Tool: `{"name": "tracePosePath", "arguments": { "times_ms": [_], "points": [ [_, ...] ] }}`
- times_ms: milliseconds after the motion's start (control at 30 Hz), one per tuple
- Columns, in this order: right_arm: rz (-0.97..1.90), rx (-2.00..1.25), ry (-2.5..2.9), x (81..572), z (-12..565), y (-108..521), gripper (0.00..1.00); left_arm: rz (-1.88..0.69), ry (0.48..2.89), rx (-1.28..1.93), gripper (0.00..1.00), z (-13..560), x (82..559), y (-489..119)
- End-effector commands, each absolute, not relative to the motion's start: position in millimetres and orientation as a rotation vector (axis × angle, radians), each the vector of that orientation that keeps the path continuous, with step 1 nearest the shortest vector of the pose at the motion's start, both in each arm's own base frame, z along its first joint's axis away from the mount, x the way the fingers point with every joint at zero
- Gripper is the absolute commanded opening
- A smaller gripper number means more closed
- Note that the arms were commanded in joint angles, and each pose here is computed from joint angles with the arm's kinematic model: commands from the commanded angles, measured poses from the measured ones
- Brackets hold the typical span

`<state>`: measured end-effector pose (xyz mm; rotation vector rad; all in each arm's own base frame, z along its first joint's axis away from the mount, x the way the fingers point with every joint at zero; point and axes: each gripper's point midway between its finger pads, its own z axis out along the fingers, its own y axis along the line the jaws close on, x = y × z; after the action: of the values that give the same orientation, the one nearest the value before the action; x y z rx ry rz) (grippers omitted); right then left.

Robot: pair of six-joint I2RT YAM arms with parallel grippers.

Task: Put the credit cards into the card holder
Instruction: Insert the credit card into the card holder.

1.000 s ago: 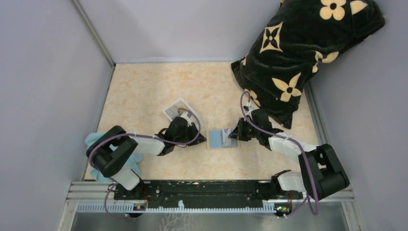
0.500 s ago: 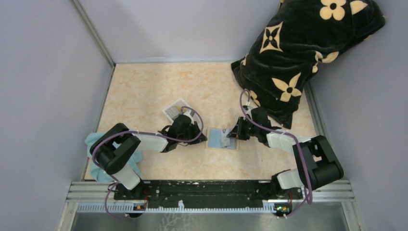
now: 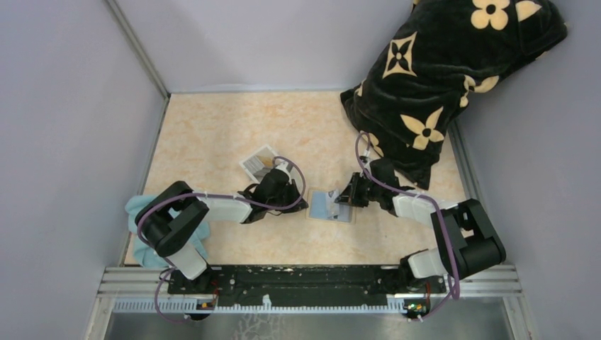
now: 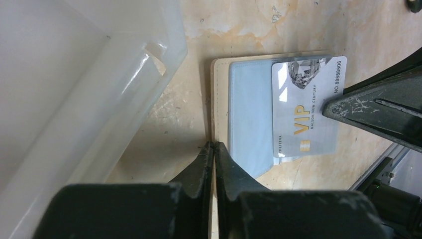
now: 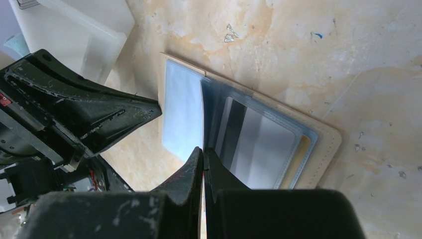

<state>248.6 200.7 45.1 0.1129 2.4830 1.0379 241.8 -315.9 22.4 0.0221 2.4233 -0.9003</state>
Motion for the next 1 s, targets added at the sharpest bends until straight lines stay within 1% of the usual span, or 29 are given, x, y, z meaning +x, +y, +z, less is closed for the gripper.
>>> {"name": "tracePosePath", "arguments": {
  "times_ms": [0,233,967],
  "points": [
    [1.022,0.141,2.421,261.3,63.2,197.2,0.00,-0.807,2.479,0.034,0.07,8.9,236.7,-308.5],
    [0.982,0.159,2.429,258.1,64.9,191.0,0.00,-0.787,2.491,0.021,0.06,7.5,234.1,-306.6],
    [0.948,0.218,2.491,242.4,27.0,183.0,0.00,-0.808,2.503,0.053,0.04,9.6,224.4,-318.1]
  ]
}}
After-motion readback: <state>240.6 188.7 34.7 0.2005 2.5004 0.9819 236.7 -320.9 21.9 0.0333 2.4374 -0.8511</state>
